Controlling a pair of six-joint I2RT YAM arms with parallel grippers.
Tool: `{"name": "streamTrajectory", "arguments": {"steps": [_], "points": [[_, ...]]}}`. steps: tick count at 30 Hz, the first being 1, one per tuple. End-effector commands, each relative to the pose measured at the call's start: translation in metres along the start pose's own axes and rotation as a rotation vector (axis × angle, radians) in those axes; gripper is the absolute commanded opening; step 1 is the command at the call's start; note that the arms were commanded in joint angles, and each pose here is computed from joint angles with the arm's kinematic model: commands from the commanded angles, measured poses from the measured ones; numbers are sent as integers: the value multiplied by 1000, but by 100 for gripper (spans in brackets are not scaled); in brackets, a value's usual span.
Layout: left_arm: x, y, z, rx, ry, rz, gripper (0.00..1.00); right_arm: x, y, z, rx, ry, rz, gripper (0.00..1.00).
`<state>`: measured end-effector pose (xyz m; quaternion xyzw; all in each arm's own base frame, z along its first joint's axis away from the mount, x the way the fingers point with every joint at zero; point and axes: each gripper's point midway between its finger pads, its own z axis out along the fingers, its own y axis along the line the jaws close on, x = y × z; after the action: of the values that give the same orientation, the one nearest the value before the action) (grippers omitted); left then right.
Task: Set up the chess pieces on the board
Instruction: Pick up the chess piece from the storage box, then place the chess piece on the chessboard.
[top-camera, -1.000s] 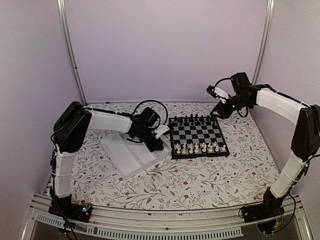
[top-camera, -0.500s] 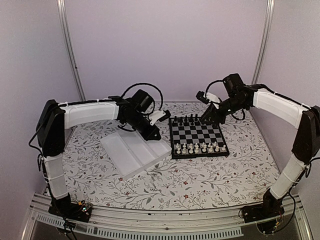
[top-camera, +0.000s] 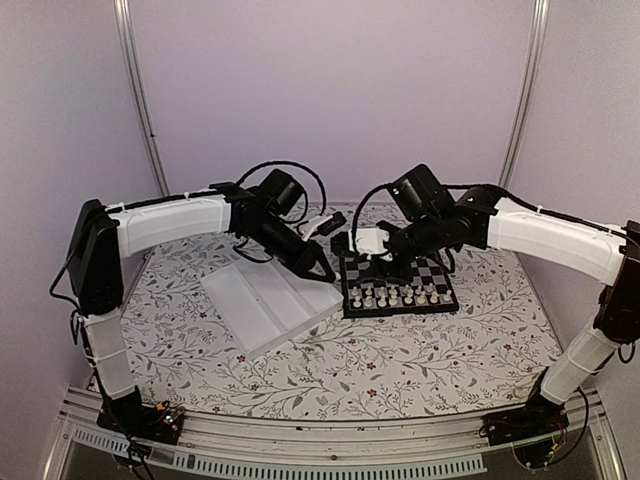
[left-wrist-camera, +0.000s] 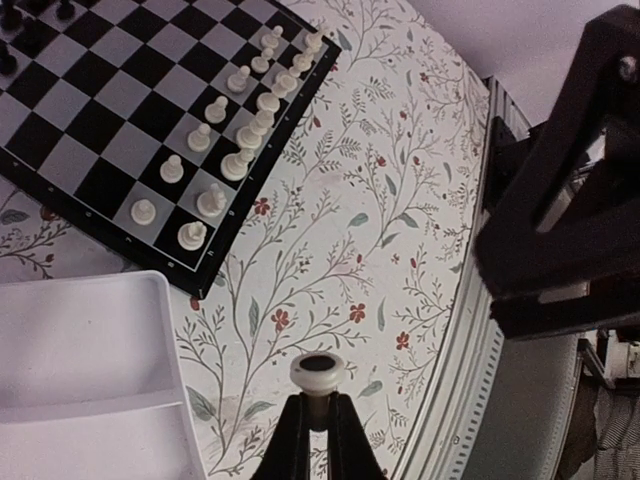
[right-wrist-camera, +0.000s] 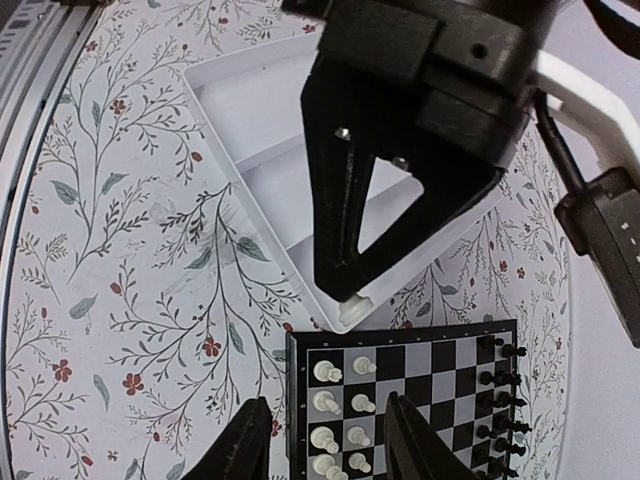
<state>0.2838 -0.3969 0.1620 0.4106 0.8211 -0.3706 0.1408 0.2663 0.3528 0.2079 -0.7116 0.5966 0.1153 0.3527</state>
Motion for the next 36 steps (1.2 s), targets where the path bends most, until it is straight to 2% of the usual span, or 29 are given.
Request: {"name": "streamTrajectory", "arguments": {"steps": [1,8,20,25,29,32,36], "points": [[2,-31,-8,134,-18,-34,1,-1,7,17,56,63,-102,43],[6,-43,-8,205,-12,-53,1,-13,13,29,77,82,-158,44],[7,-54,-10,275,-5,-68,1,-9,27,49,68,145,-219,42],[8,-54,-9,278,-1,-75,1,-10,29,52,72,148,-228,30],[9,-52,-7,274,4,-84,3,-10,30,52,66,142,-216,12],[7,-50,-8,255,-4,-82,9,-9,32,53,71,131,-201,6],[6,-50,-20,203,-37,-57,13,-9,32,48,50,87,-136,5]]}}
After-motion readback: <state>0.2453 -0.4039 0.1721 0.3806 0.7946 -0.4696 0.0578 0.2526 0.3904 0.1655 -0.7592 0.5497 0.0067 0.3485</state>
